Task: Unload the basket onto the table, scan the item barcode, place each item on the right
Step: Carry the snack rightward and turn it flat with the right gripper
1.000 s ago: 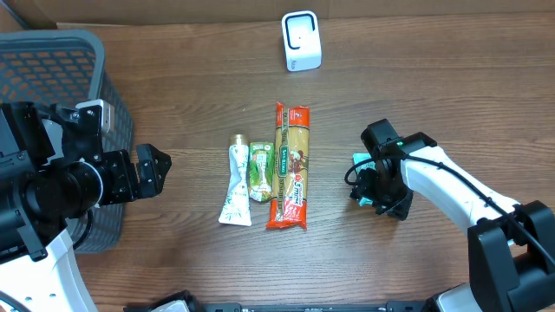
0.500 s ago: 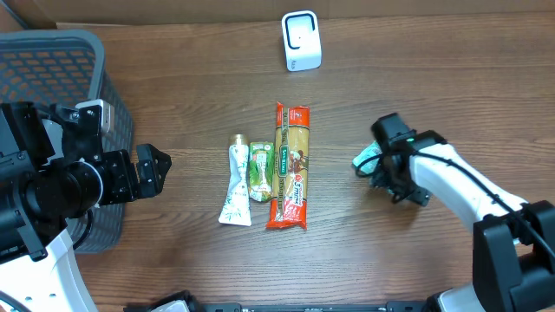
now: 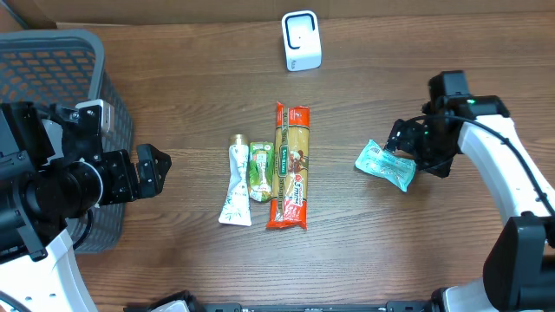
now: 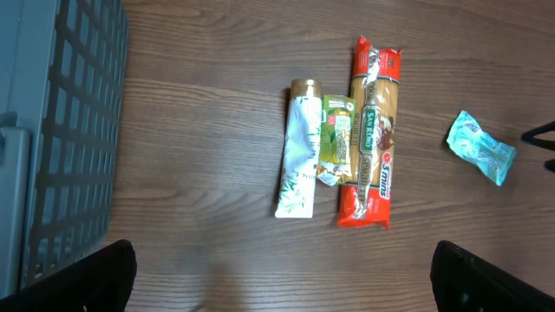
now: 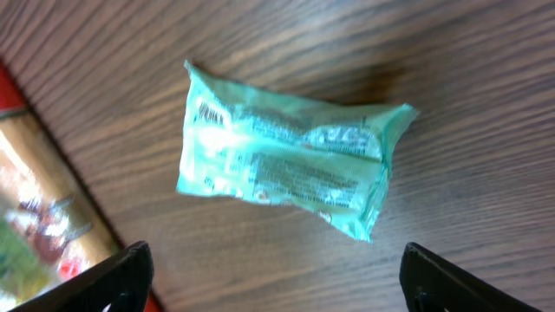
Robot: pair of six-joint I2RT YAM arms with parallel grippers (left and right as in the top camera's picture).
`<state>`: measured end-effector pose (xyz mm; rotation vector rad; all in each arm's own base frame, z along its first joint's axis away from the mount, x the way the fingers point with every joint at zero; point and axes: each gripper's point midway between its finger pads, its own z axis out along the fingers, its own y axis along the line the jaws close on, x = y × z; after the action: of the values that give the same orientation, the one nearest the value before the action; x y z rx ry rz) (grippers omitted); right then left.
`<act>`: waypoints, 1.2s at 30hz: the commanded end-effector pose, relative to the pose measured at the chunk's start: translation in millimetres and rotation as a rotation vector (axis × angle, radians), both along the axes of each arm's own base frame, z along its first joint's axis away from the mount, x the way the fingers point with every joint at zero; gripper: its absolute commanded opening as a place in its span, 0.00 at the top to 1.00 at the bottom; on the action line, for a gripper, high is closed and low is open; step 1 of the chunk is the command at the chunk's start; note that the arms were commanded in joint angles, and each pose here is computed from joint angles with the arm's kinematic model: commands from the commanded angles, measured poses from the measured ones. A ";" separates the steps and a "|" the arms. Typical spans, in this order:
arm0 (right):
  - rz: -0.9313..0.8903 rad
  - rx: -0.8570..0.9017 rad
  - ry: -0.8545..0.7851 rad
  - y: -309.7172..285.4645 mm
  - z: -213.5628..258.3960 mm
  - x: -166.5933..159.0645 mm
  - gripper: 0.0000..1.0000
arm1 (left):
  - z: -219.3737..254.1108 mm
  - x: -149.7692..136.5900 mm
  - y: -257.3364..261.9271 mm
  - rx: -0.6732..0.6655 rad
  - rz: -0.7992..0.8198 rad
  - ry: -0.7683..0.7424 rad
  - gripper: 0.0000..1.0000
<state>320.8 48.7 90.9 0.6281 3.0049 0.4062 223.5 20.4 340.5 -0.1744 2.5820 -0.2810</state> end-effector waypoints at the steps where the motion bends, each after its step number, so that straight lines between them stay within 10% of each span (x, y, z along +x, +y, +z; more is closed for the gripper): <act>1: 0.040 0.065 -0.032 -3.0 7.5 4.5 0.05 | -0.8 0.8 1.5 0.003 -0.001 0.002 0.00; 36: 0.050 0.219 0.006 1.8 -68.5 -21.2 0.10 | -0.8 0.8 1.5 0.003 -0.001 0.002 0.00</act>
<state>305.9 45.6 30.8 0.5721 2.9951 0.6885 223.5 20.4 340.5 -0.1744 2.5820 -0.2810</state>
